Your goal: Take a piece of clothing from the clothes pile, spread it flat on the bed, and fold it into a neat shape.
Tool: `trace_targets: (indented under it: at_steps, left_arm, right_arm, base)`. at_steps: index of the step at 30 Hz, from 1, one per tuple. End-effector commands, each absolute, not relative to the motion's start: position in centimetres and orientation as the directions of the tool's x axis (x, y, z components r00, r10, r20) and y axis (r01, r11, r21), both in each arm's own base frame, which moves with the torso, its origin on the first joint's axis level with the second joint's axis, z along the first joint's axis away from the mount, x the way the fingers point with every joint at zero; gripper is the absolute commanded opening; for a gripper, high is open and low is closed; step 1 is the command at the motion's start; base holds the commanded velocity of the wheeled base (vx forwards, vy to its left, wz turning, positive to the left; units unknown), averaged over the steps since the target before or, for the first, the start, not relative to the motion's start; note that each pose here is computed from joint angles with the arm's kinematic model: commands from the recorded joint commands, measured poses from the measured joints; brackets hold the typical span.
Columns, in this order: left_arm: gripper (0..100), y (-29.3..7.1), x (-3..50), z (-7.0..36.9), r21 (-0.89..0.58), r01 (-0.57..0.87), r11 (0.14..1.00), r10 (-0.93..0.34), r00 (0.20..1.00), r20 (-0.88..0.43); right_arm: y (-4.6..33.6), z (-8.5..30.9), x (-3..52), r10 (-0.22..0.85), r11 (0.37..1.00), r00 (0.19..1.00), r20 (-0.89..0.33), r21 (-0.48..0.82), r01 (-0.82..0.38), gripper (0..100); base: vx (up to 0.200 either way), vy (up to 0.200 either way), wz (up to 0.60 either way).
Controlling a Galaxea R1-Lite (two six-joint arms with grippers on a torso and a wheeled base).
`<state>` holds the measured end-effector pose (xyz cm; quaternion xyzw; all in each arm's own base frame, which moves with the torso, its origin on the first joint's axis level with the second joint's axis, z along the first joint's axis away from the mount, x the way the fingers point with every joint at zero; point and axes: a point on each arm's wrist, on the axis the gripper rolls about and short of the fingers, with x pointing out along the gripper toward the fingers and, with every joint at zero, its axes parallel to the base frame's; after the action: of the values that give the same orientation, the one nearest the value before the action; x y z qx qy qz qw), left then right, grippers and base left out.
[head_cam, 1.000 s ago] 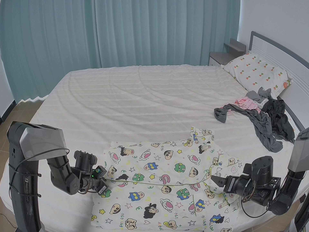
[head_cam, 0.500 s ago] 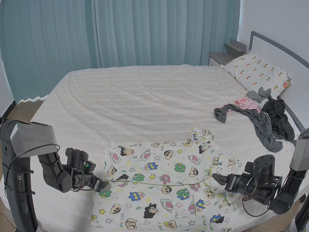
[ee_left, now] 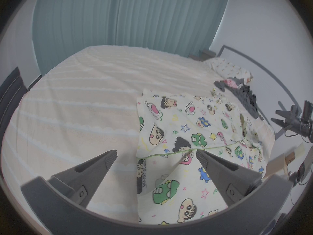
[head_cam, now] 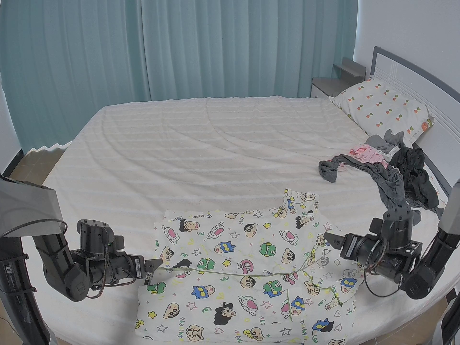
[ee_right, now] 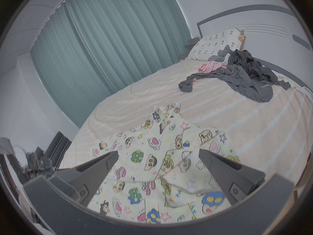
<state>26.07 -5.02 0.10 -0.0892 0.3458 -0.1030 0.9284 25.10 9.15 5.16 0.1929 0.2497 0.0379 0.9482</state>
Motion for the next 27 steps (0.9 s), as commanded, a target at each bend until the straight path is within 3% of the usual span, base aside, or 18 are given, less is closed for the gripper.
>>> trace_targets:
  at_steps: [1,10,18,27]
  left_arm:
    - [100,-6.1,23.4,-0.9,-0.335,0.083,0.939,-0.282,0.741,-0.609]
    - [100,-6.1,23.4,-2.3,-0.391,0.035,0.92,-0.278,0.762,-0.585]
    - [100,-6.2,23.4,-2.2,-0.425,0.018,0.905,-0.288,0.759,-0.583]
    - [100,-6.2,23.3,-2.3,-0.43,0.006,0.903,-0.285,0.757,-0.588]
  right_arm:
    - [8.1,7.4,32.9,0.14,0.907,0.885,-0.444,0.415,0.065,100]
    - [7.5,2.8,42.4,0.116,0.899,0.826,-0.551,0.411,0.148,100]
    - [6.8,0.2,45.5,0.101,0.865,0.758,-0.644,0.434,0.253,100]
    - [6.6,-1.8,48.6,0.098,0.81,0.744,-0.661,0.488,0.327,100]
  base:
    - [0.0,0.0,0.0]
    - [0.0,0.0,0.0]
    - [0.0,0.0,0.0]
    - [0.0,0.0,0.0]
